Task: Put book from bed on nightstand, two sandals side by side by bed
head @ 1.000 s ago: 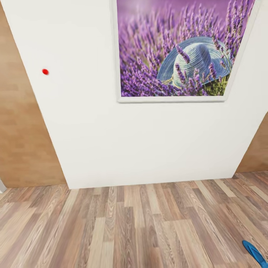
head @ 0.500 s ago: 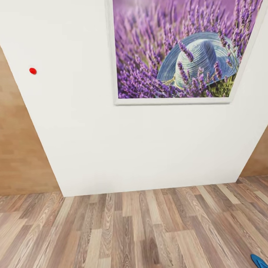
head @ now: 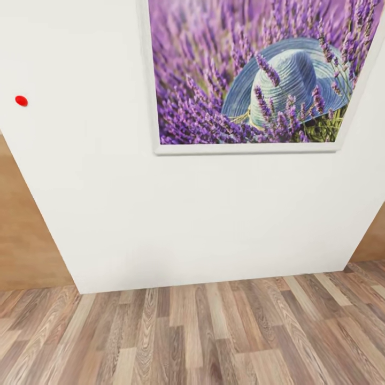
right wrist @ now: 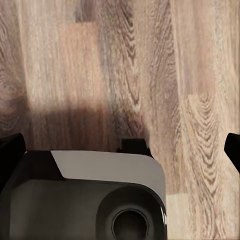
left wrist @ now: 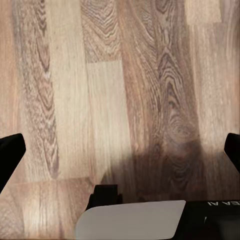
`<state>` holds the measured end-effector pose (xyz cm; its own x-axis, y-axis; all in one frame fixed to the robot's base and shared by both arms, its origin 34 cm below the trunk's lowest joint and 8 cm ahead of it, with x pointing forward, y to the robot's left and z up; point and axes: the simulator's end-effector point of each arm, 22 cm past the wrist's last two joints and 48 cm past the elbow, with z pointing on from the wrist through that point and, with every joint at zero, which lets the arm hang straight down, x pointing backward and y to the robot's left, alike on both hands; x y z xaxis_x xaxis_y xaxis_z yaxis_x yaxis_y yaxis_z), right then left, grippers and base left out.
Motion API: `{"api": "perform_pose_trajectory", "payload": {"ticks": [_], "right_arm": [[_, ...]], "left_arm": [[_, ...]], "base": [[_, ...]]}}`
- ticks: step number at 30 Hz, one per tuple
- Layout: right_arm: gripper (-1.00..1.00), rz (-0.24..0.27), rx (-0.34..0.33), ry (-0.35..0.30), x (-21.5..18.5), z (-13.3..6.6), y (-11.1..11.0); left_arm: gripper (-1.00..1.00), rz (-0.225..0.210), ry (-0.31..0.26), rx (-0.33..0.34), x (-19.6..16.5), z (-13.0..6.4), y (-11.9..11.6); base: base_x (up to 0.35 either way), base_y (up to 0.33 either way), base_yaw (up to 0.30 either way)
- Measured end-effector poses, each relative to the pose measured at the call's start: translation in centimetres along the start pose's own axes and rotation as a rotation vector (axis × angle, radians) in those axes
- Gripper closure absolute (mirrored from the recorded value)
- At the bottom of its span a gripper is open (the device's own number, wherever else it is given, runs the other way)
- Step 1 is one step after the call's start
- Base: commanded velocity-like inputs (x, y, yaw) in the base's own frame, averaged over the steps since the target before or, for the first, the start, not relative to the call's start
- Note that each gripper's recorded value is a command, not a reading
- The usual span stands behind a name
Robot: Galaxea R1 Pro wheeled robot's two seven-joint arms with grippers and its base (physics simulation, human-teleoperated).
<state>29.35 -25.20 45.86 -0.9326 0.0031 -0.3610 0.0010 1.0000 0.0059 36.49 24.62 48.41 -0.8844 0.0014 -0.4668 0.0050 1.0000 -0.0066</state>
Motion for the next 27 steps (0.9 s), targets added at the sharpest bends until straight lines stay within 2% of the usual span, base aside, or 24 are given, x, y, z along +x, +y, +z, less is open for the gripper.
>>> {"api": "perform_pose_trajectory", "payload": {"ticks": [7, 27], "right_arm": [[-1.0, 0.003, 0.002, 0.0, 0.02, 0.0, -0.11], [-1.0, 0.003, 0.002, 0.0, 0.0, 0.02, -0.15]], "left_arm": [[-1.0, 0.0, 0.0, 0.0, -0.02, 0.01, 0.0], [-1.0, 0.0, 0.0, 0.0, -0.04, 0.03, 0.0]], "base": [[0.226, -0.187, -0.053], [0.012, -0.011, -0.274]]}}
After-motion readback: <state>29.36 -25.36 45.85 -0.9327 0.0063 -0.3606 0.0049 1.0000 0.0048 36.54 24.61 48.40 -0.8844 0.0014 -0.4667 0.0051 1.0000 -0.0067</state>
